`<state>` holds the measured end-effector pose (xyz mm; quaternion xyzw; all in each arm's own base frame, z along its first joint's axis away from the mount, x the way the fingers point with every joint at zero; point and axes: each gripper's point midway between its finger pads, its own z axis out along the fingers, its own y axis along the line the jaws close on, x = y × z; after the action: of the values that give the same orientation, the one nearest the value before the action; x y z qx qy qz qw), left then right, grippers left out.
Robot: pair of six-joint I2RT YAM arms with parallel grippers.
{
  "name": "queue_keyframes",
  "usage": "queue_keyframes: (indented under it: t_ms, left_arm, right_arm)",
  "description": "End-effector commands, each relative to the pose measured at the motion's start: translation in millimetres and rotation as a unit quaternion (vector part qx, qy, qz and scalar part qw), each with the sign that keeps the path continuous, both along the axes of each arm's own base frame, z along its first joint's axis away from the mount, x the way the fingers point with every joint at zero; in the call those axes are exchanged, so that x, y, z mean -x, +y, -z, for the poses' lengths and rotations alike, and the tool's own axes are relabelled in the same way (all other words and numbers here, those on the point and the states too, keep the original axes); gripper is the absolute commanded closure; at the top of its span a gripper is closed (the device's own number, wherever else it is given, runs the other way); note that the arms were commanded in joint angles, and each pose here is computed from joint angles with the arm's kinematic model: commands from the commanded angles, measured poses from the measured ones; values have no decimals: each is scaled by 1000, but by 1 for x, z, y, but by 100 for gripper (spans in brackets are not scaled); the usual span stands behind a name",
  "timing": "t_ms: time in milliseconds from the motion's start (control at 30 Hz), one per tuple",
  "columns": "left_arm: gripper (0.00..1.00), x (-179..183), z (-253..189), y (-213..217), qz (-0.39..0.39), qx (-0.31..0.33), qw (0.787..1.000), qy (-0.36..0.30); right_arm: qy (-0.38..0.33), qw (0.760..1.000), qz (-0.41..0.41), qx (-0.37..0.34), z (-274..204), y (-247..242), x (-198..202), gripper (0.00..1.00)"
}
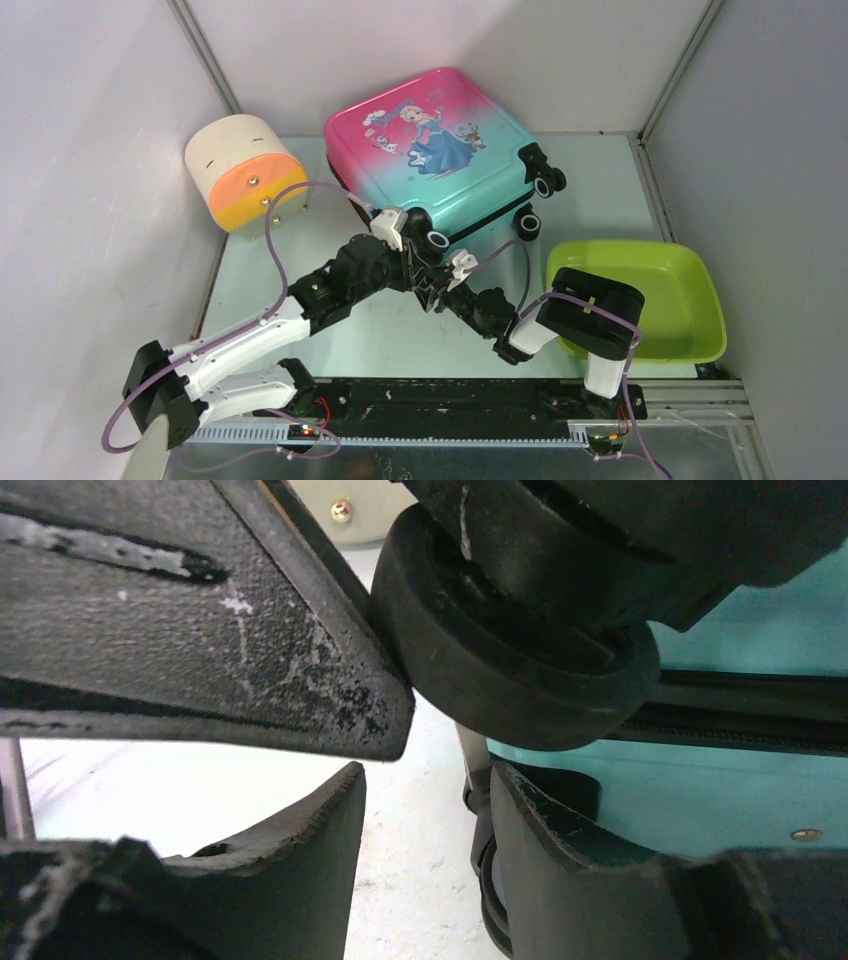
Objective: Open, take out, and arrange the luggage
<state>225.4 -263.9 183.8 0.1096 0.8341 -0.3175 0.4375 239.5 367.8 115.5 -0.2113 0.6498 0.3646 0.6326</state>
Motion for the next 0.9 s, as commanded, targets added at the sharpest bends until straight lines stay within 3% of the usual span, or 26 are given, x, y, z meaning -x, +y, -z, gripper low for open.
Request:
queue_keyframes:
  t_ms: [0,633,867]
  left_arm:
    - [70,-14,-40,-10,-7,42,998,-45]
    - [71,-17,-40,-5,-23,38,998,-47]
    - [71,-18,-38,-1,-32,34,998,-47]
  right_arm:
    - [-29,999,29,-22,-17,4,-14,50]
    - [-29,992,123,-21,-10,8,-44,57]
    - [-28,990,139,-11,-2,4,-48,88]
